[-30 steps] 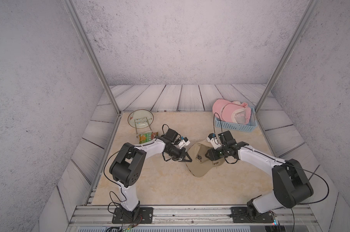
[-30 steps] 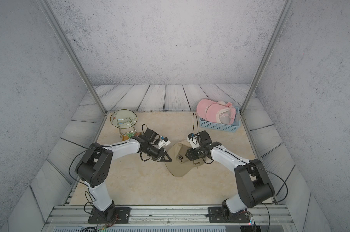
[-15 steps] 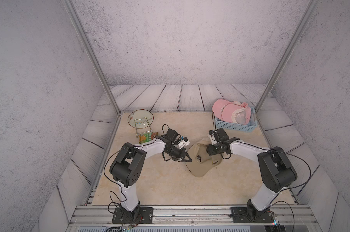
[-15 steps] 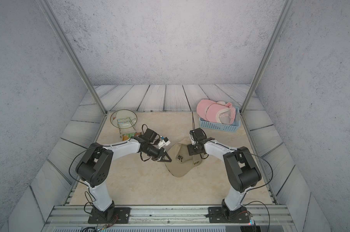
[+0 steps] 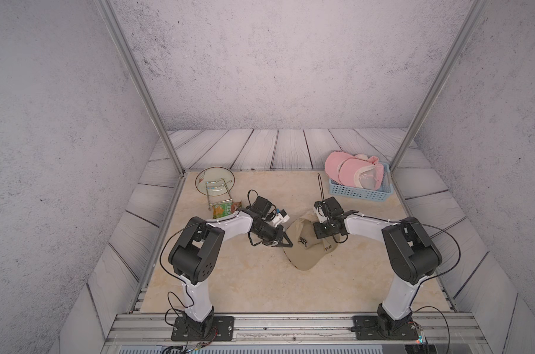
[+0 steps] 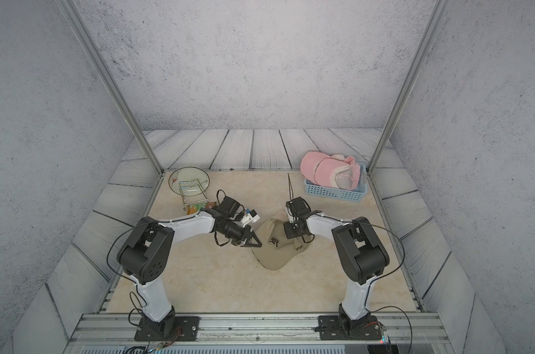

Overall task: Turn the baseball cap inside out
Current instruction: Turn over the baseball cap.

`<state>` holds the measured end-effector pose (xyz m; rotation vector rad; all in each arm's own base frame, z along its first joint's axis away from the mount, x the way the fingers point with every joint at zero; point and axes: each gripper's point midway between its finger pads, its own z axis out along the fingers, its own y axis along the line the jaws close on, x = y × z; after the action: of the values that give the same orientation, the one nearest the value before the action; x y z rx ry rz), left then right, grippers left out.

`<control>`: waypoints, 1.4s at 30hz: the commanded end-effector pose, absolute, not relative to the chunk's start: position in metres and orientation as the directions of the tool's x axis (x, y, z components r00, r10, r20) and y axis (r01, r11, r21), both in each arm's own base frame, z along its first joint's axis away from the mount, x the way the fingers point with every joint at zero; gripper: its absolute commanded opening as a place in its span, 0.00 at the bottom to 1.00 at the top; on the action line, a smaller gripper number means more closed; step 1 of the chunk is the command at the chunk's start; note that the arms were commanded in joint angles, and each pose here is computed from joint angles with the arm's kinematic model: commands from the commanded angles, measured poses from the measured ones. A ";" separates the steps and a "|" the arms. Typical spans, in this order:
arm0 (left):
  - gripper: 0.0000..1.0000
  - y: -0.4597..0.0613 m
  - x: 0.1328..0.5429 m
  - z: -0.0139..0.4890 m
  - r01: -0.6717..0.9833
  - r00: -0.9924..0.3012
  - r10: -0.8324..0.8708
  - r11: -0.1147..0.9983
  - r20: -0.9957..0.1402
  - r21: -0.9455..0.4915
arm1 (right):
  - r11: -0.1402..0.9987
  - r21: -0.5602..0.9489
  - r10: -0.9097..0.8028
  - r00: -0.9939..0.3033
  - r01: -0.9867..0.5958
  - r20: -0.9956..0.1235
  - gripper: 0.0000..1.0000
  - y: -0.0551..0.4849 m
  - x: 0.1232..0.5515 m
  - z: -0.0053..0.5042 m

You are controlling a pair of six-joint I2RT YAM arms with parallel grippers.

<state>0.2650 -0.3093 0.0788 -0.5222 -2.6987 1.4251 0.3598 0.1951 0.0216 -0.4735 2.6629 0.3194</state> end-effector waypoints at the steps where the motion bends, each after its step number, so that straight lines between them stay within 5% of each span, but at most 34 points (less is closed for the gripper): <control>1: 0.00 -0.290 0.296 0.048 0.206 -0.974 0.204 0.648 -0.093 -0.734 | 0.782 0.345 -0.352 -0.824 -0.520 -0.444 0.00 0.233 0.326 0.040; 9: 0.00 -0.260 0.323 0.034 0.075 -0.997 0.036 0.707 -0.070 -0.703 | 0.372 0.601 -0.383 -0.707 -0.707 -0.594 0.00 0.276 0.267 0.142; 13: 0.00 -0.252 0.321 0.025 0.059 -0.998 0.028 0.722 -0.056 -0.690 | 0.353 0.601 -0.302 -0.695 -0.717 -0.652 0.00 0.268 0.270 0.178; 21: 0.00 -0.248 0.306 0.029 0.067 -0.998 0.046 0.705 -0.049 -0.706 | 0.484 0.652 0.054 -0.723 -0.584 -0.689 0.00 0.202 0.323 0.216; 31: 0.00 -0.259 0.286 0.063 0.103 -0.994 0.083 0.591 -0.066 -0.800 | 0.828 0.522 0.250 -0.698 -0.206 -0.671 0.00 0.121 0.360 0.168; 37: 0.00 -0.286 0.285 0.110 0.158 -0.987 0.098 0.478 -0.126 -0.864 | 0.781 0.516 0.151 -0.695 -0.352 -0.703 0.15 0.140 0.350 0.180; 42: 0.00 -0.300 0.299 0.148 0.111 -0.993 0.008 0.402 -0.117 -0.909 | 0.755 0.413 0.036 -0.597 -0.510 -0.802 0.51 0.158 0.336 0.201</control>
<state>0.2889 -0.2929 0.1202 -0.1930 -2.7215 1.6665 0.3379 0.1471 0.1641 -0.1835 2.2333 0.8501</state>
